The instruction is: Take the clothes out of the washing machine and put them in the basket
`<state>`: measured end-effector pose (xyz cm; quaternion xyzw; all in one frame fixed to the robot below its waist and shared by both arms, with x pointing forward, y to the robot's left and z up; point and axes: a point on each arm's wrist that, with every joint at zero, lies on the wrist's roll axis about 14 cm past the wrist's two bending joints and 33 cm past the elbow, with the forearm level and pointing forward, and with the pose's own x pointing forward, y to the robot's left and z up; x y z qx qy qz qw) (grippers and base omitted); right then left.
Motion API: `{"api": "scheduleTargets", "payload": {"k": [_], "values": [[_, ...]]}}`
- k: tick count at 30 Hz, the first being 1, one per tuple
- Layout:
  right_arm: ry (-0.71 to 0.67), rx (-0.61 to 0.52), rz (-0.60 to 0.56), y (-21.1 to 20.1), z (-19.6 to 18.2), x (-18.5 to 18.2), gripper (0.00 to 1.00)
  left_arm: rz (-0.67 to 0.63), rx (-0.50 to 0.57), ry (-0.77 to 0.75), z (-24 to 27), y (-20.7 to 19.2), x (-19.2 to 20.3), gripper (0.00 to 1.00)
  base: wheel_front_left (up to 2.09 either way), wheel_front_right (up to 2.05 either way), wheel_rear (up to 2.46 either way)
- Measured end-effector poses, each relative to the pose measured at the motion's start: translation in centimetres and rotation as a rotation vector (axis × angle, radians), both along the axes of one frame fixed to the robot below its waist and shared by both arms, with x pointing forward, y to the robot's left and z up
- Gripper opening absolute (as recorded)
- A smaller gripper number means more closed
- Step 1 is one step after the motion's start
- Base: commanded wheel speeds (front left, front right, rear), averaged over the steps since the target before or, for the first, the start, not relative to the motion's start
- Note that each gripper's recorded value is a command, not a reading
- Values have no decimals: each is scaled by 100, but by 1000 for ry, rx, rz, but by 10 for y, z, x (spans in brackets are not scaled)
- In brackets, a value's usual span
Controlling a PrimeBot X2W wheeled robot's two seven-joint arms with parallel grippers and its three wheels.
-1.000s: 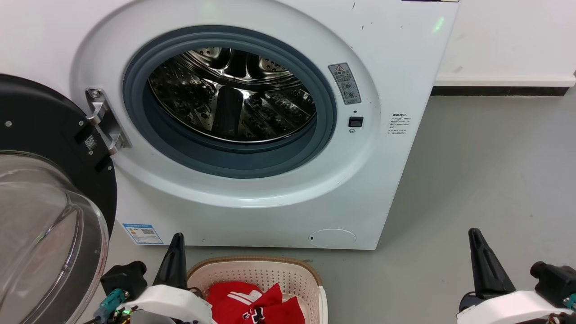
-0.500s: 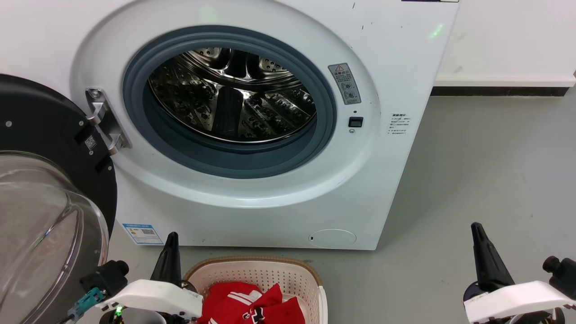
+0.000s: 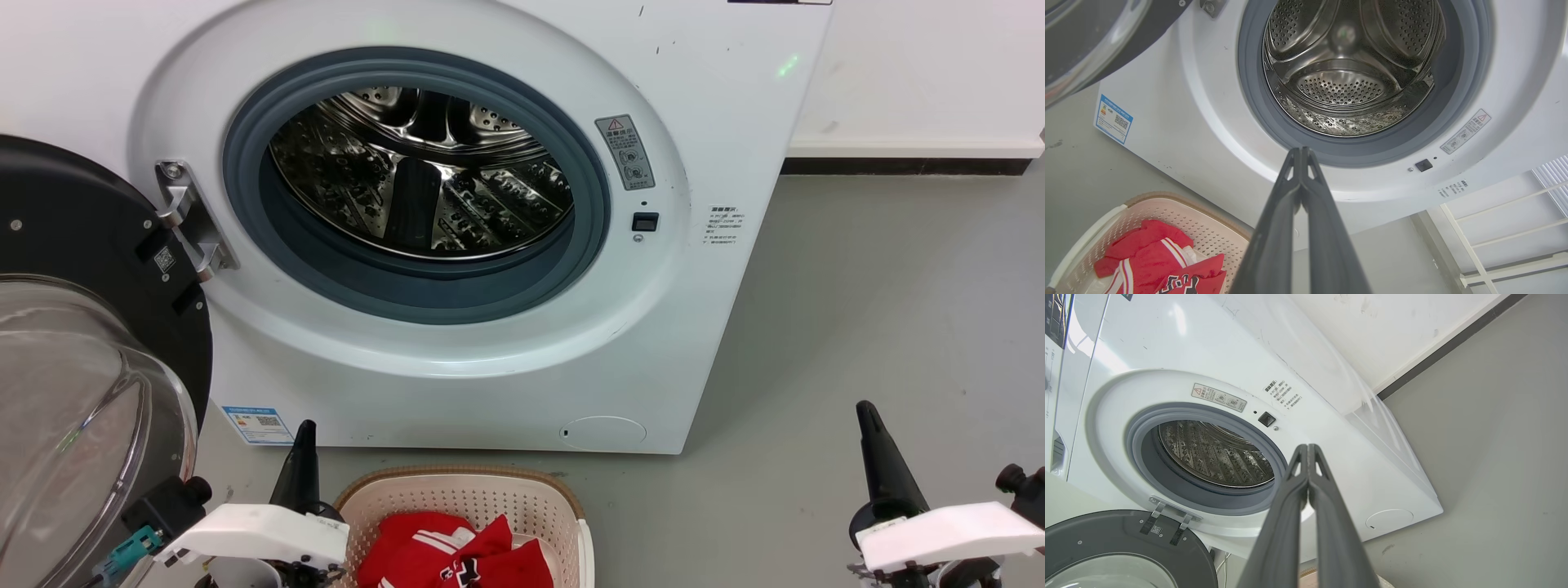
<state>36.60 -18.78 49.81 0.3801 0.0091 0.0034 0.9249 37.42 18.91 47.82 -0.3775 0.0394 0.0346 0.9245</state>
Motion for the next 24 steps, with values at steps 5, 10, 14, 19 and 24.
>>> {"api": "scheduleTargets", "payload": {"k": [5,10,14,19,24], "values": [[-1,64,-3,-1,2,3,0,7,-67,3,0,1,1,0,0,0,0],[6,126,-7,-2,0,4,0,10,-131,-1,2,2,3,0,0,0,0],[12,177,-10,-3,0,5,0,15,-179,-2,3,3,3,0,0,0,0],[13,234,-13,-4,0,7,0,14,-238,-5,4,3,4,0,0,0,0],[11,290,-15,-5,1,9,0,19,-294,-7,4,4,5,0,0,0,0]]}}
